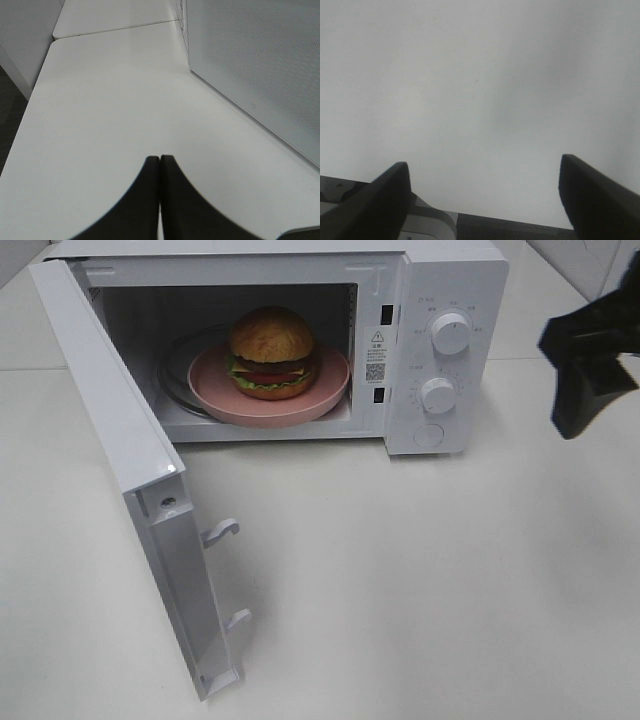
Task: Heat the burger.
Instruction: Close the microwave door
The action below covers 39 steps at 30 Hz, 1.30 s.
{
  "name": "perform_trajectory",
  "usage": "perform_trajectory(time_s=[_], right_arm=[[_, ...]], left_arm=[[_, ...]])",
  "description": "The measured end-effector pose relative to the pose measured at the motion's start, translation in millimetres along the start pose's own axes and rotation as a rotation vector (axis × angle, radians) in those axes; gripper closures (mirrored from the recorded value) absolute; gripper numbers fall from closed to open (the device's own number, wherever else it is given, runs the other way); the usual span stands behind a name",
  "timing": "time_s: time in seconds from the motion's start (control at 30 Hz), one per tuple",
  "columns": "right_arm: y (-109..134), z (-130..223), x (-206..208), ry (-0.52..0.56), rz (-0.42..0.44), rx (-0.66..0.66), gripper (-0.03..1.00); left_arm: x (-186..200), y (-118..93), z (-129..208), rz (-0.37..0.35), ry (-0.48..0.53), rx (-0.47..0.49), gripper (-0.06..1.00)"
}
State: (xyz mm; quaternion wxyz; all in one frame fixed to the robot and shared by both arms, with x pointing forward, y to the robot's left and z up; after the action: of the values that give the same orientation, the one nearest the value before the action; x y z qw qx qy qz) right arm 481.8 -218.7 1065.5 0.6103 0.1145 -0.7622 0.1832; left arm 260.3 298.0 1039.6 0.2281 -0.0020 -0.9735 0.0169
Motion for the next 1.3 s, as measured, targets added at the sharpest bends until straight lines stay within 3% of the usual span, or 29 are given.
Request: perform_trajectory(time_s=[0.23,0.37,0.53,0.67,0.83,0.9,1.0,1.2,1.27,1.3], right_arm=[[-11,41,10,-0.033,0.041,-0.033,0.21],[-7,90,12,-0.067,0.045,-0.046,0.21],[-4,117,12,-0.102,0.047,-0.059,0.21],[2,163,4,-0.189,0.053,-0.072,0.21],[4,181,1,-0.243,0.058,-0.079,0.21],[6,200,-1,-0.328,0.064,-0.088,0.21],[7,208,-1,-0.37,0.068,-0.091,0.21],[9,223,12,-0.624,0.086,-0.08,0.21],[9,223,12,-0.624,0.086,-0.08,0.21],[13,229,14,-0.725,0.082,-0.048,0.21]], left_arm=[[0,0,0,0.0,0.0,0.0,0.94],[0,0,0,0.0,0.0,0.0,0.94],[0,0,0,0.0,0.0,0.0,0.94],[0,0,0,0.0,0.0,0.0,0.94],[0,0,0,0.0,0.0,0.0,0.94],[0,0,0,0.0,0.0,0.0,0.94],[0,0,0,0.0,0.0,0.0,0.94],[0,0,0,0.0,0.0,0.0,0.94],[0,0,0,0.0,0.0,0.0,0.94],[0,0,0,0.0,0.0,0.0,0.94]])
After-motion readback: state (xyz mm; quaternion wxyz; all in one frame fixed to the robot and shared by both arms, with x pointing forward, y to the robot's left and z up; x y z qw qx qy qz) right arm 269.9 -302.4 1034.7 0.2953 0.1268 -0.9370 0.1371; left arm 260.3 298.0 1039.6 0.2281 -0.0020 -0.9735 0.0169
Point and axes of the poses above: a point on each arm's last joint axis where the gripper is mounted, x pointing back along that axis away from the gripper, y along the wrist's bending axis when the last joint is at zero, z = x × y, the point moved 3 cm from there along -x, pointing out along that axis toward the gripper, and after that the axes turned 10 degrees about x, right-handed, at the moved point
